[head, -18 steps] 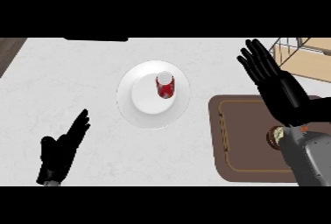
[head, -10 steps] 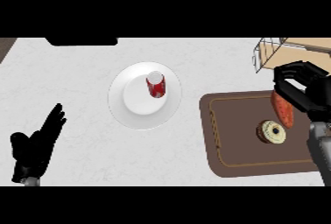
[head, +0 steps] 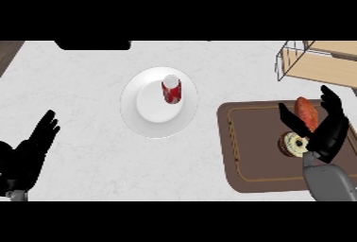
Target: Pick the cupcake from the tray and place it in the tiered shelf
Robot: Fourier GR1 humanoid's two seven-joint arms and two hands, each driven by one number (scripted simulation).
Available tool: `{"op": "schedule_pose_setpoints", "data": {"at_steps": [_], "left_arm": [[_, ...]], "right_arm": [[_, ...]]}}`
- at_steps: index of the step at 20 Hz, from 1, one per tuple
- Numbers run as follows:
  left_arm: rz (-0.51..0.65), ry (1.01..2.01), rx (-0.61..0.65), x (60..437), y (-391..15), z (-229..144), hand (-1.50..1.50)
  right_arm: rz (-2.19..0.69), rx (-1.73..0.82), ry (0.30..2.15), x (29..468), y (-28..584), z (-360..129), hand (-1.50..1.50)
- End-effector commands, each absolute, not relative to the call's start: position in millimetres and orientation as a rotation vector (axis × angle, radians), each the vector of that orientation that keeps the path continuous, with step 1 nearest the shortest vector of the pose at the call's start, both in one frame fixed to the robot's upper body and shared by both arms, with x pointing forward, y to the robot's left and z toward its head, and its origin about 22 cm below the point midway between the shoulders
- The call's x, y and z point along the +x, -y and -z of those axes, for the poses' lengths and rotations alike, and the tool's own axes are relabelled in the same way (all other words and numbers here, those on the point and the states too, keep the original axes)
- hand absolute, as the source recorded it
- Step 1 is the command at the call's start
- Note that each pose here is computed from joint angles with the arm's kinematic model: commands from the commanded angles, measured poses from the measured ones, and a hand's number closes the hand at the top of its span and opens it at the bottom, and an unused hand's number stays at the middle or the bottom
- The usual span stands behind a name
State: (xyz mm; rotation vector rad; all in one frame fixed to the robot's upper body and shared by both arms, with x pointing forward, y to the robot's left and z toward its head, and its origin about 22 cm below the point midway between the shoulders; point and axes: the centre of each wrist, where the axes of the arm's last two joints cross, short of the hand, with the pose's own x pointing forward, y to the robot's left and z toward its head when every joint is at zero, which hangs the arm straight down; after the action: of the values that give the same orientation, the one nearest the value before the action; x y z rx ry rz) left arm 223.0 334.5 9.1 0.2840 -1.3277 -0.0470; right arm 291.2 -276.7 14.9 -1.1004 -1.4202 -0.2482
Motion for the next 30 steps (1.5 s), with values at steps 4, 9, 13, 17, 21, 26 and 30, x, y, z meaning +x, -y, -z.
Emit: {"op": "schedule_pose_setpoints", "data": {"at_steps": [4,9,13,17,21,26,30], "left_arm": [[0.039,1.323,0.294,226,-345,-9,0.0],[0.046,1.32,0.279,225,-346,-7,0.0],[0.043,1.322,0.263,229,-340,-8,0.0],[0.053,1.315,0.271,223,-345,2,0.0],[0.044,1.321,0.266,223,-351,-3,0.0],[0.036,1.318,0.265,219,-351,4,0.0],[0.053,1.321,0.278,223,-351,-6,0.0]], "right_arm": [[0.118,-1.33,1.098,277,280,29,-1.5],[-0.05,-1.323,0.847,296,272,12,-1.5],[-0.262,-1.245,0.599,299,244,10,-1.5],[-0.379,-1.235,0.457,314,226,-25,-1.5],[-0.465,-1.257,0.326,324,215,-48,-1.5],[-0.493,-1.245,0.27,318,199,-67,-1.5],[-0.48,-1.241,0.237,314,219,-69,-1.5]]}}
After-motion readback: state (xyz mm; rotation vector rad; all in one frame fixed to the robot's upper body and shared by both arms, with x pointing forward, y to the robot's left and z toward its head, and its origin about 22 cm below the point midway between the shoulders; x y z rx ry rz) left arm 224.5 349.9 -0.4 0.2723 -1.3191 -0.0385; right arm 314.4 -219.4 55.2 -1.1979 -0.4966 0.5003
